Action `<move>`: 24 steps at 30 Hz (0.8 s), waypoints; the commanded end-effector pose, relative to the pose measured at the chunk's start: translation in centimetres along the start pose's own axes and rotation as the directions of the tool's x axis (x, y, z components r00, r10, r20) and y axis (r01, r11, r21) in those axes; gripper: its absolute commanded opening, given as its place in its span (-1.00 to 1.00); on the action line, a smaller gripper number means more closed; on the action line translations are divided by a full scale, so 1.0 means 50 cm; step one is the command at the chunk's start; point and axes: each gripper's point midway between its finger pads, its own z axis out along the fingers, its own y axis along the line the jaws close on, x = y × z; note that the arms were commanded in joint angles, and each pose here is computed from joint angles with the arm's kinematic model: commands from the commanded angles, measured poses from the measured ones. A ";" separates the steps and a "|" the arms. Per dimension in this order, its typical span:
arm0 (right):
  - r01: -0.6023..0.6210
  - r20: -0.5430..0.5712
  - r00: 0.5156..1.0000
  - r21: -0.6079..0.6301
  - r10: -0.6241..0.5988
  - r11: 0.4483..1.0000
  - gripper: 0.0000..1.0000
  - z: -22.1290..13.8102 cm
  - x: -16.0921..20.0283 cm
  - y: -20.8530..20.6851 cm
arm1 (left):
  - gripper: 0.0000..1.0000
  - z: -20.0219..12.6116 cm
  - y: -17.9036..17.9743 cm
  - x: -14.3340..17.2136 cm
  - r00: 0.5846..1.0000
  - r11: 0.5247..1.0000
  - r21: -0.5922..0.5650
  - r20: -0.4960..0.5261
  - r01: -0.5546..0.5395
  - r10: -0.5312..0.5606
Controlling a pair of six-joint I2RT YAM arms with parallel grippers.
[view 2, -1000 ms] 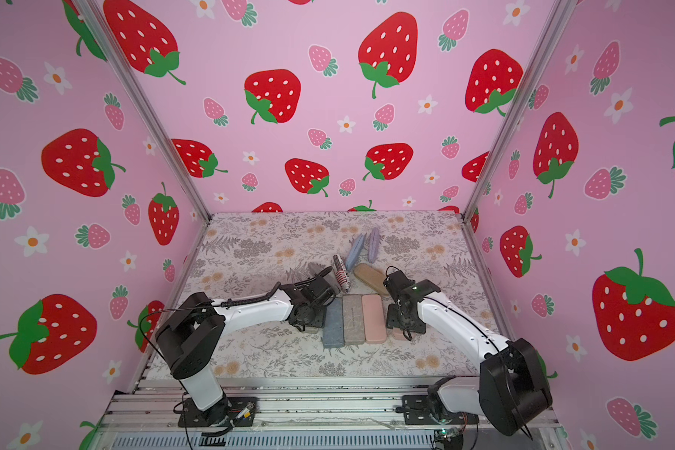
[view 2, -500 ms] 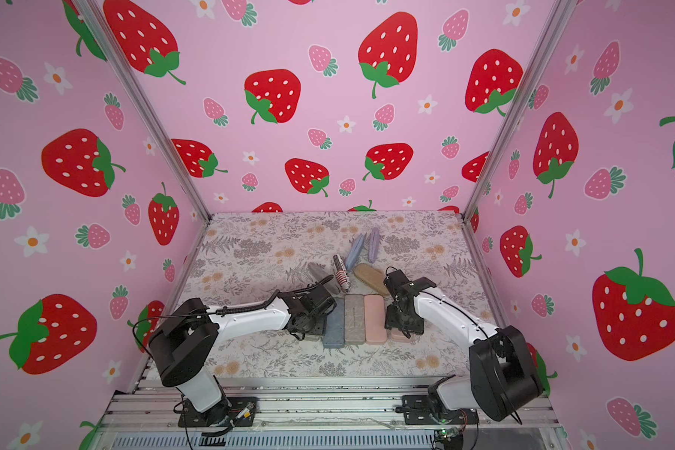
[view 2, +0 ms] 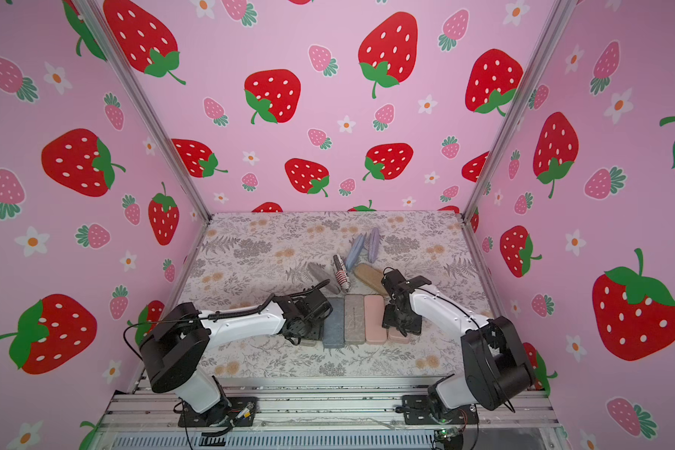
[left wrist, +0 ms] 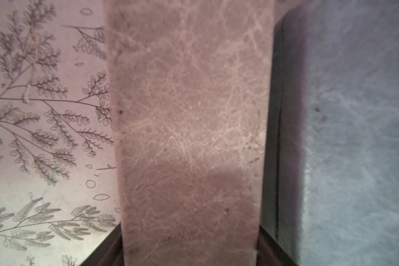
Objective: Close the glasses case
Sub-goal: Place the glasses case at the center of the board.
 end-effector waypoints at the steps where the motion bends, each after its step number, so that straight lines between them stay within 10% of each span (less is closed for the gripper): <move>1: -0.018 -0.019 1.000 -0.013 0.018 1.000 0.45 0.007 0.003 0.007 | 0.48 -0.003 0.013 0.010 1.000 1.000 -0.023 -0.007 0.018 -0.018; 24: -0.075 0.090 0.993 -0.005 0.076 0.997 0.62 -0.070 -0.028 -0.030 | 0.73 -0.094 0.014 -0.041 0.992 0.999 0.015 0.117 0.042 -0.044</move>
